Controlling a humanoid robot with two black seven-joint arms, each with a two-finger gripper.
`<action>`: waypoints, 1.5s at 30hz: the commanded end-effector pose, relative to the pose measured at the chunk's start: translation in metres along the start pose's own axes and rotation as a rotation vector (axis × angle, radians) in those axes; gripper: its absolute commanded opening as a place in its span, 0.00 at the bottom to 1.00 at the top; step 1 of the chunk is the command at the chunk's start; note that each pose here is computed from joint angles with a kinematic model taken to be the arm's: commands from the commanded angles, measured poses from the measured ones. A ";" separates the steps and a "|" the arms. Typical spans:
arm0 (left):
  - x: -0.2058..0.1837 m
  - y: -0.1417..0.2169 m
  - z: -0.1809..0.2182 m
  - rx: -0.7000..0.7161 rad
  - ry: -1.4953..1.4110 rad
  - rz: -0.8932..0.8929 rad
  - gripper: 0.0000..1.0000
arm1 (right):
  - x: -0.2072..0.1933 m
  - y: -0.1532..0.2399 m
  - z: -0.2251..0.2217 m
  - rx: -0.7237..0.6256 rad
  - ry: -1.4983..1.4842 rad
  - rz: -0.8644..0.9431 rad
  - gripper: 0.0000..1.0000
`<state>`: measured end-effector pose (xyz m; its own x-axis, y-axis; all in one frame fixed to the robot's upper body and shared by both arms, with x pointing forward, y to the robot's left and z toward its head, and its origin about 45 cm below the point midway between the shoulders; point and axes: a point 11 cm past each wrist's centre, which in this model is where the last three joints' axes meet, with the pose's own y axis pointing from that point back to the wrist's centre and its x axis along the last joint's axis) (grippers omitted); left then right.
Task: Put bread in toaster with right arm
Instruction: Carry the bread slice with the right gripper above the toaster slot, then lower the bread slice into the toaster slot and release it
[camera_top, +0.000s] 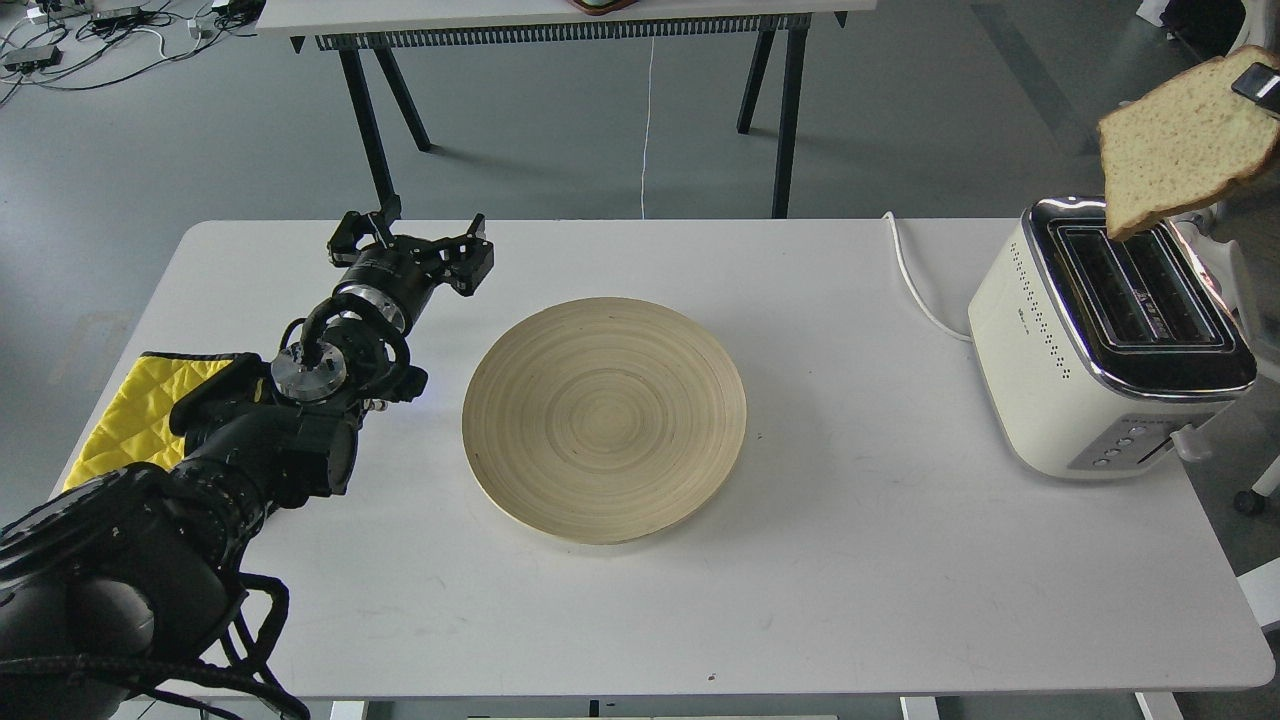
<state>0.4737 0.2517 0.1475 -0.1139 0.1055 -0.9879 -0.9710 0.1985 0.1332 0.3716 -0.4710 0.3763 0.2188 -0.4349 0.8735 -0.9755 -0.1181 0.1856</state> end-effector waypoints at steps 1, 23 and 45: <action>0.000 0.000 0.000 -0.001 -0.001 0.000 1.00 | 0.001 0.013 0.011 -0.029 -0.008 0.004 0.04; 0.000 0.000 0.000 -0.002 0.001 0.000 1.00 | -0.037 0.018 0.032 -0.082 0.019 -0.100 0.04; 0.000 0.000 0.000 0.000 -0.001 0.000 1.00 | -0.073 0.004 0.027 -0.069 0.021 -0.157 0.49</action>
<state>0.4737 0.2517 0.1475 -0.1140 0.1051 -0.9879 -0.9711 0.1983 0.1331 0.3513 -0.4643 0.3005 0.3782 -0.3929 0.8382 -0.9250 -0.1241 0.3592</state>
